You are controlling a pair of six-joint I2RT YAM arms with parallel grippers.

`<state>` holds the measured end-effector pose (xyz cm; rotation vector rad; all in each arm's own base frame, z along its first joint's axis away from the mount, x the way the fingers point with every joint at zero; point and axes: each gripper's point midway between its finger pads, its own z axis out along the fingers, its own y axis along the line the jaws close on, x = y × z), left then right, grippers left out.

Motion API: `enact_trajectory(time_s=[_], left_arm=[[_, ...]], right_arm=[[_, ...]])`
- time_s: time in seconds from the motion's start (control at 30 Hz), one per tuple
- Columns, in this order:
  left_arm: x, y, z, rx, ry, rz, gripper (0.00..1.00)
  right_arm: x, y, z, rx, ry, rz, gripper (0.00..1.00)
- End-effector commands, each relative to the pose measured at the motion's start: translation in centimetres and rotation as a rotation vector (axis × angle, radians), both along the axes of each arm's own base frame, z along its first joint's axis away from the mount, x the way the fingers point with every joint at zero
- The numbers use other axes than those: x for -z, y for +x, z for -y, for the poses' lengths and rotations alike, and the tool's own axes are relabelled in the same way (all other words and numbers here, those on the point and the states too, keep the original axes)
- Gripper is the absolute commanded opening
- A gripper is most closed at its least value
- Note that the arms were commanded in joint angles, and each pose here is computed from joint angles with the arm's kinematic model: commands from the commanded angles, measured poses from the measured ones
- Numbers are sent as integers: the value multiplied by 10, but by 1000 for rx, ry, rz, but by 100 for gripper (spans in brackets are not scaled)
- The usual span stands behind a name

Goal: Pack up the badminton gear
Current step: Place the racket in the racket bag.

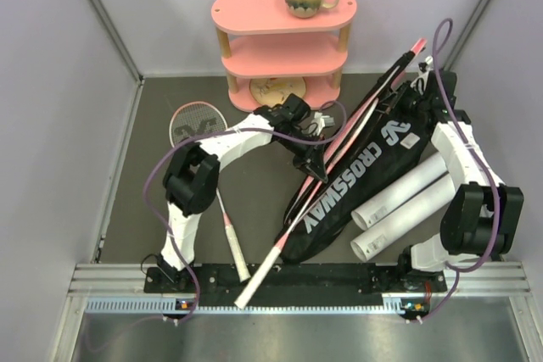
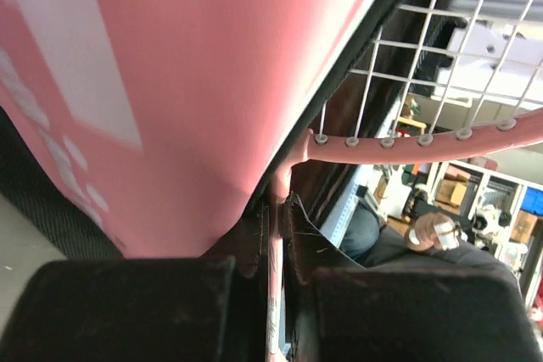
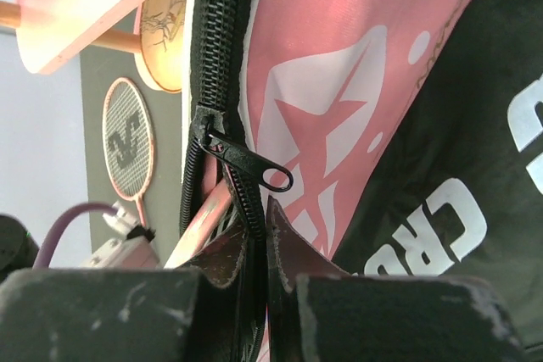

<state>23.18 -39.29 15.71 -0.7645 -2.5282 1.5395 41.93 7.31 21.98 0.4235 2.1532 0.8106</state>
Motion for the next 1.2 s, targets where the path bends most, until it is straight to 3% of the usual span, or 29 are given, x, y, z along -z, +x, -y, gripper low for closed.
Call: enact_trajectory(time_s=[0.0, 0.1, 0.27, 0.5, 0.6, 0.63, 0.67, 0.73, 0.77, 0.83, 0.87, 0.9, 0.97, 1.03, 1.07, 1.13, 1.17], left_arm=[[2, 24, 6, -33, 98, 14, 0], [7, 46, 19, -106, 133, 0, 0], [-16, 84, 46, -197, 85, 109, 0], [2, 109, 67, -266, 89, 81, 0], [-16, 113, 75, -267, 47, 166, 11], [-23, 114, 73, -270, 42, 203, 26], [-26, 114, 69, -270, 52, 236, 32], [-52, 102, 55, -231, 48, 348, 39], [-43, 92, 46, -209, 76, 350, 43], [-78, 67, 34, -159, 8, 438, 55], [-59, 54, 22, -145, 57, 424, 59], [-83, 39, 14, -128, 25, 505, 59], [-69, 20, -6, -127, 88, 516, 61], [-85, 0, -23, -149, 106, 616, 64], [-63, -13, -35, -139, 164, 612, 64], [-68, -41, -50, -140, 186, 686, 64], [-43, -56, -63, -122, 249, 662, 65]], right_arm=[[-28, -11, -26, -141, 5, 153, 0], [-17, -22, -37, -156, 27, 129, 0], [2, -42, -56, -204, 59, 61, 0], [-13, -60, -66, -236, 59, 80, 0], [-8, -60, -62, -205, 51, 55, 0], [-5, -59, -61, -200, 47, 47, 0], [-1, -57, -57, -173, 34, 28, 0], [1, -53, -51, -143, 31, 0, 0], [9, -49, -47, -116, 24, -28, 0], [13, -45, -45, -88, 29, -59, 0], [16, -42, -43, -73, 29, -70, 0], [20, -40, -44, -66, 36, -86, 0], [24, -37, -43, -44, 38, -107, 0], [29, -33, -42, -26, 45, -130, 0], [30, -33, -41, -21, 40, -137, 0], [29, -29, -40, -14, 34, -137, 0], [28, -28, -40, -14, 31, -138, 0]])
